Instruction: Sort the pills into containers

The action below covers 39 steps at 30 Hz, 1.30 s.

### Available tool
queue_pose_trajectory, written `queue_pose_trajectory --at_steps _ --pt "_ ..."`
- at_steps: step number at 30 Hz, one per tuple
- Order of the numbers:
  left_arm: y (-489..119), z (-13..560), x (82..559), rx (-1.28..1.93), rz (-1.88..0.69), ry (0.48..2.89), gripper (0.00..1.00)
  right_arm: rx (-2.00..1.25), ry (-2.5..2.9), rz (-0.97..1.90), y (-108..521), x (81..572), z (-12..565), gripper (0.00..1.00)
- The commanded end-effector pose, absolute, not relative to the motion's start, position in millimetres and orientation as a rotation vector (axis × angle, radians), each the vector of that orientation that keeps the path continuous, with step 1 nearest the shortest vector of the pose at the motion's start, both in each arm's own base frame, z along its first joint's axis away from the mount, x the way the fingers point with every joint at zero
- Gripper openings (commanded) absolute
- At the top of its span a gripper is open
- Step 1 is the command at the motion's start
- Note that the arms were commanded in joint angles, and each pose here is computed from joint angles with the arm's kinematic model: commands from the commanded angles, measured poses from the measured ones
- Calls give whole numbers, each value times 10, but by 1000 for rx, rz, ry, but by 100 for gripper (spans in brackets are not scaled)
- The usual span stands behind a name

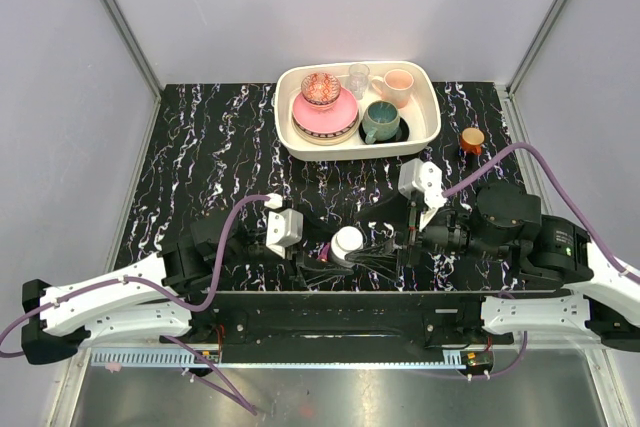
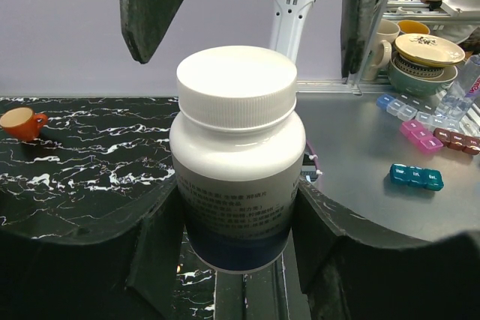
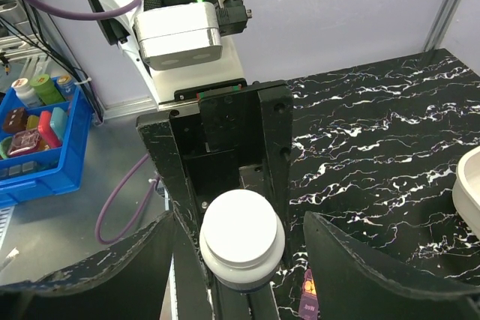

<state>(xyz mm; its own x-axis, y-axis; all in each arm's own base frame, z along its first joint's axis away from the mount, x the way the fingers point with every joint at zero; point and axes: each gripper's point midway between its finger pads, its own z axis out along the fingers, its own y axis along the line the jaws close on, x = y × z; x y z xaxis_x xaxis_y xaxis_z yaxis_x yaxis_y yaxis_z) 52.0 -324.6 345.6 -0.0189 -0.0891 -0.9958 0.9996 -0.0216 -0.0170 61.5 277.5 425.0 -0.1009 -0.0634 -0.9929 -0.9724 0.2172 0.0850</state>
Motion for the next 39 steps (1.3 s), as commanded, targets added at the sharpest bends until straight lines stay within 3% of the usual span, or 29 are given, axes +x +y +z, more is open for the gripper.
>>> queue_pose_trajectory --at_steps 1,8,14,18,29,34,39 --pt "-3220 3797 448 1128 -1312 1039 0 -1072 1409 1076 2775 606 4282 73" --pt "-3217 3811 435 1130 -1319 1034 0 -1057 1428 1050 2795 661 4246 73" --pt "-3217 3790 435 1131 -1319 1039 0 -1059 1441 1041 2820 678 4205 65" --pt "-3213 3806 443 1123 -1317 1038 0 -1062 1448 1042 2834 678 4189 58" --pt "-3204 3823 613 1033 -1264 1090 2 -987 1535 1006 2875 801 4136 21" --pt "-3169 3865 927 886 -1150 1166 2 -811 1621 884 2908 1127 4139 20" --pt "-3035 3926 1325 689 -992 1240 1 -562 1682 668 2798 1573 4185 12"
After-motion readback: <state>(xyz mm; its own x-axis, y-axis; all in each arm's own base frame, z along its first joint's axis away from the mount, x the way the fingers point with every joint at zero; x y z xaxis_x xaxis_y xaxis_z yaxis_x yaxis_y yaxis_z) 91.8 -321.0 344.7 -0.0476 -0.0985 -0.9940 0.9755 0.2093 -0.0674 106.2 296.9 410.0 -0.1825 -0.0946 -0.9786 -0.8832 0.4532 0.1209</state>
